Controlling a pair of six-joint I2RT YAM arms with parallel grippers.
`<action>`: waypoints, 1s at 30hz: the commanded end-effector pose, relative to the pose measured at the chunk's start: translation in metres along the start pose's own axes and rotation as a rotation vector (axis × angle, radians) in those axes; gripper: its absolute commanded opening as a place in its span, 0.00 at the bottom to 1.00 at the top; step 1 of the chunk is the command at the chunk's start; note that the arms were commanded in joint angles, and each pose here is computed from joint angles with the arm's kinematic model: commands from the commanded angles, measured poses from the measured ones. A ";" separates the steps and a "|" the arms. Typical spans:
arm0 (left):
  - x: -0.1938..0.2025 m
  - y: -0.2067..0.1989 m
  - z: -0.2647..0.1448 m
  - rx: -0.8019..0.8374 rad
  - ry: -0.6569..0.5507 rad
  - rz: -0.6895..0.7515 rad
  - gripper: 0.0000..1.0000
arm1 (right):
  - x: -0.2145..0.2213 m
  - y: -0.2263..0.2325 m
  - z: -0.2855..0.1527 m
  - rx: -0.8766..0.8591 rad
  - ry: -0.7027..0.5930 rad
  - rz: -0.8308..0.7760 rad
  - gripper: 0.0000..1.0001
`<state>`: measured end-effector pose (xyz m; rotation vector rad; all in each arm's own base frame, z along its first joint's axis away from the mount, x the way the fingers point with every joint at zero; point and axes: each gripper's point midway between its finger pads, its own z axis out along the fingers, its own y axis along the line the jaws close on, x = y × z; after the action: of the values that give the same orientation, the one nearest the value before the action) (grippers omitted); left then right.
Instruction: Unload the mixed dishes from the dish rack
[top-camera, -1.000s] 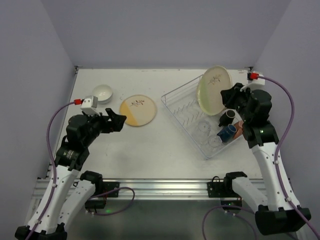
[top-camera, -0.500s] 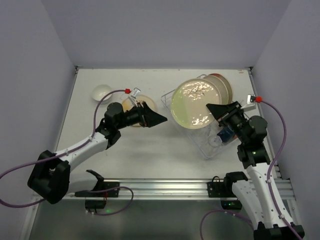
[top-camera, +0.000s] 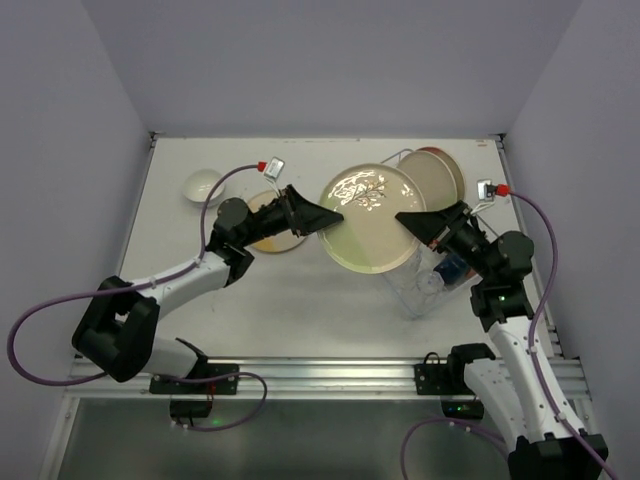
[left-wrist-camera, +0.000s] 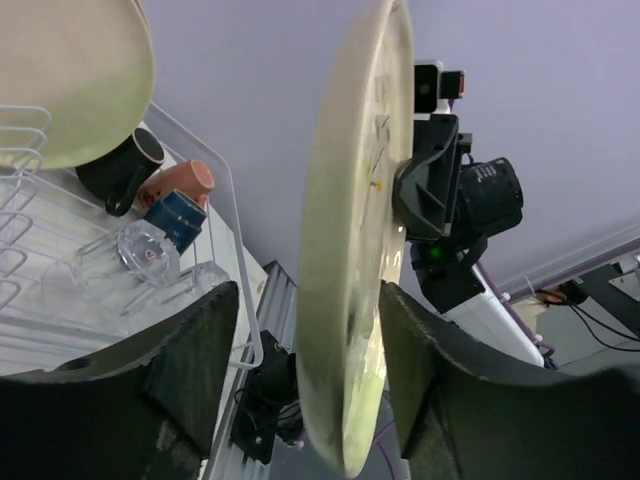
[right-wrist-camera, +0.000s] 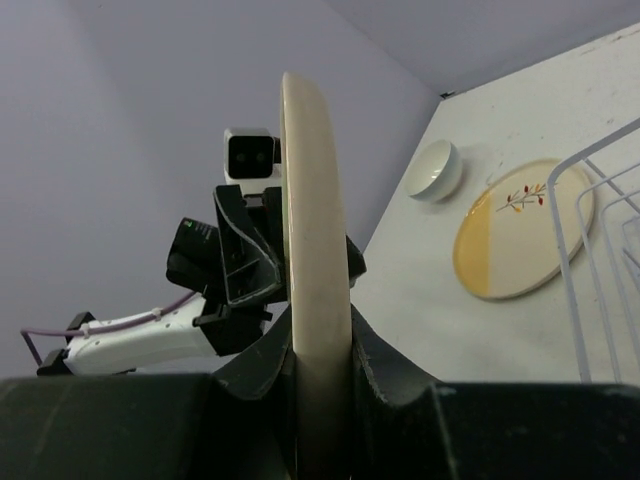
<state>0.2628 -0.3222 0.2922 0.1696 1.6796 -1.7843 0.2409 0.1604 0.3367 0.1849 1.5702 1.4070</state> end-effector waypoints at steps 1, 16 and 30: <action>-0.014 -0.046 0.004 0.129 -0.040 0.045 0.60 | -0.007 0.041 -0.001 -0.181 0.002 -0.099 0.00; -0.015 -0.008 -0.030 -0.186 -0.221 -0.141 0.00 | -0.021 -0.020 0.027 -0.003 -0.047 -0.088 0.77; -0.110 0.078 -0.156 -0.613 -0.668 -0.193 0.00 | -0.037 -0.049 -0.016 0.304 -0.178 -0.281 0.99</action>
<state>0.3150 -0.1632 0.2322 -0.7609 1.8059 -1.1869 0.2773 0.1283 0.2916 0.2782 1.6453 1.0574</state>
